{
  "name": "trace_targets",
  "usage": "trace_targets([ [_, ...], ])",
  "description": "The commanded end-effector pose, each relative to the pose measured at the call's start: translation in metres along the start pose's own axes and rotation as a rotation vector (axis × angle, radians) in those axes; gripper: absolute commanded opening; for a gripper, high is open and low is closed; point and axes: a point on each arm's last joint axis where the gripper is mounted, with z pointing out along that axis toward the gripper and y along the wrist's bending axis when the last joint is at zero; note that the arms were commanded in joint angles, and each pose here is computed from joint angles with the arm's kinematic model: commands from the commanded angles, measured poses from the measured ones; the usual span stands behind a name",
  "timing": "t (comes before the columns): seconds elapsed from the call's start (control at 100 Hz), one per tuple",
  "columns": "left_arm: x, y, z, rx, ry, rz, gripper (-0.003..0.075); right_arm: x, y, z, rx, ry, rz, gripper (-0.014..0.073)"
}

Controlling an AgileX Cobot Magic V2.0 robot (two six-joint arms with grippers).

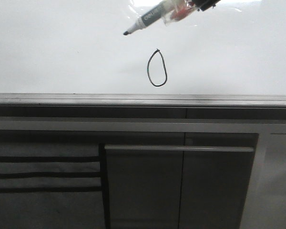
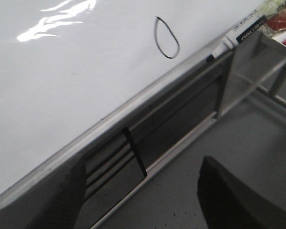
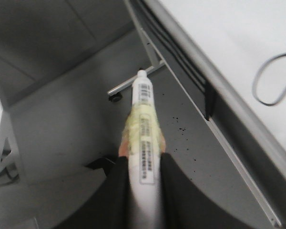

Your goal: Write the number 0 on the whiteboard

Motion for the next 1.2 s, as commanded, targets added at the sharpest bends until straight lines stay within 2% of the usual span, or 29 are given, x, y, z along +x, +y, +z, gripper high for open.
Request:
trace_targets([
  [0.0, -0.019, -0.006, 0.001, 0.1, -0.06, 0.093, 0.0461, -0.008, 0.029, -0.013, -0.025, -0.076, -0.13, 0.0057],
  [0.13, -0.025, -0.024, 0.017, 0.285, -0.056, 0.256, 0.0461, -0.01, 0.045, -0.007, -0.049, -0.053, -0.218, 0.0057],
  [0.21, -0.029, -0.034, 0.028, 0.365, -0.055, 0.292, 0.0461, -0.011, 0.054, -0.002, -0.08, -0.032, -0.358, 0.0057],
  [0.3, -0.035, -0.044, 0.038, 0.425, -0.038, 0.321, 0.0461, -0.014, 0.063, 0.003, -0.099, -0.044, -0.453, 0.0057],
  [0.43, -0.041, -0.053, 0.051, 0.468, -0.016, 0.347, 0.0461, -0.019, 0.072, 0.007, -0.106, -0.065, -0.564, 0.0057],
  [0.72, -0.04, -0.053, 0.057, 0.466, 0.01, 0.377, 0.0447, -0.018, 0.07, 0.009, -0.069, -0.038, -0.605, 0.0057],
  [0.81, -0.041, -0.053, 0.057, 0.464, 0.009, 0.379, 0.0383, -0.017, 0.071, 0.009, -0.077, -0.033, -0.605, 0.0057],
  [0.98, -0.041, -0.053, 0.057, 0.462, 0.007, 0.379, 0.0192, -0.017, 0.074, 0.008, -0.111, -0.041, -0.593, 0.0057],
  [1.11, -0.041, -0.053, 0.057, 0.462, 0.007, 0.379, 0.0093, -0.017, 0.073, 0.008, -0.106, -0.044, -0.592, 0.006],
  [1.19, -0.041, -0.053, 0.057, 0.462, 0.007, 0.379, 0.0045, -0.017, 0.073, 0.009, -0.107, -0.043, -0.582, 0.0107],
])
